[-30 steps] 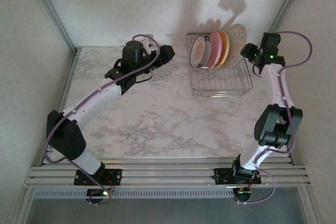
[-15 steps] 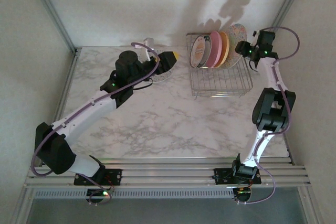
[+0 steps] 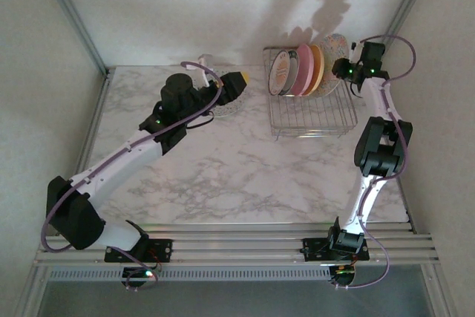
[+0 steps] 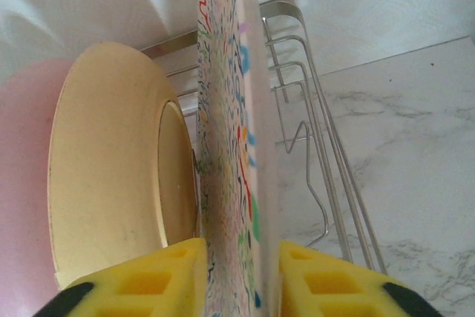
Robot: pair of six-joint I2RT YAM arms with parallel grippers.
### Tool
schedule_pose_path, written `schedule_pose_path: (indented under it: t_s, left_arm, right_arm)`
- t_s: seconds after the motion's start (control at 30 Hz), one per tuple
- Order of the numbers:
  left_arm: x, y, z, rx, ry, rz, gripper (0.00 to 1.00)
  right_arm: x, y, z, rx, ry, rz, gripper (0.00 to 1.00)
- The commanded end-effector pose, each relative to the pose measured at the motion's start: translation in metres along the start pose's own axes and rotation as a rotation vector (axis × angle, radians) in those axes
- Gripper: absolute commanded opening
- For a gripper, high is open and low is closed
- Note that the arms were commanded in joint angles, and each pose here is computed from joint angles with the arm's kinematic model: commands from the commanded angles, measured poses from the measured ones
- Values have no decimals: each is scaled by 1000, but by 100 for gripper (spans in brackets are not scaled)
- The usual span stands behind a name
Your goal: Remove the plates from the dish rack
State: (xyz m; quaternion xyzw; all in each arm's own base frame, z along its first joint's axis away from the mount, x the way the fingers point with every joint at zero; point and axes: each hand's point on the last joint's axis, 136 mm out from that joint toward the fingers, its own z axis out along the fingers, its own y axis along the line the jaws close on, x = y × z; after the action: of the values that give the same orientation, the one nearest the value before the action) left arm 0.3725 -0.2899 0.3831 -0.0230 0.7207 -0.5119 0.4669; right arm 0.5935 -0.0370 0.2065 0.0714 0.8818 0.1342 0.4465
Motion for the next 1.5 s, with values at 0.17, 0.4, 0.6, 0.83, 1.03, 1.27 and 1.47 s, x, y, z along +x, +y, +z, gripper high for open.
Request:
schedule_pose_path:
  t_s: [0.17,0.4,0.6,0.83,1.03,1.27,1.47]
  left_arm:
    - [-16,-12,-17,5,-85,2,81]
    - [-15,-11,-18,9,-84,-5,81]
    - [-14,-11,-20,9,-80,-8,81]
    - [-14,-13,-23,14,-85,-7,81]
    - [-15,-14,-22,17,-85,-6,81]
    - [-14,-15,-19,28,-73,-7,81]
    - [-13,-19,-15,46,-65,-11,82]
  right_arm:
    - [-10,17,4,-20,-20,-67,16]
    - [-21,23,-6,33,-38,-120,1]
    - [-35,28,-20,106,-75,-164,0]
    - [-57,29,-47,181,-142,-171,0]
    - [-73,24,-74,259,-191,-184,0]
    - [-94,25,-113,321,-268,-195,0]
    - [-110,29,-151,361,-338,-192,0]
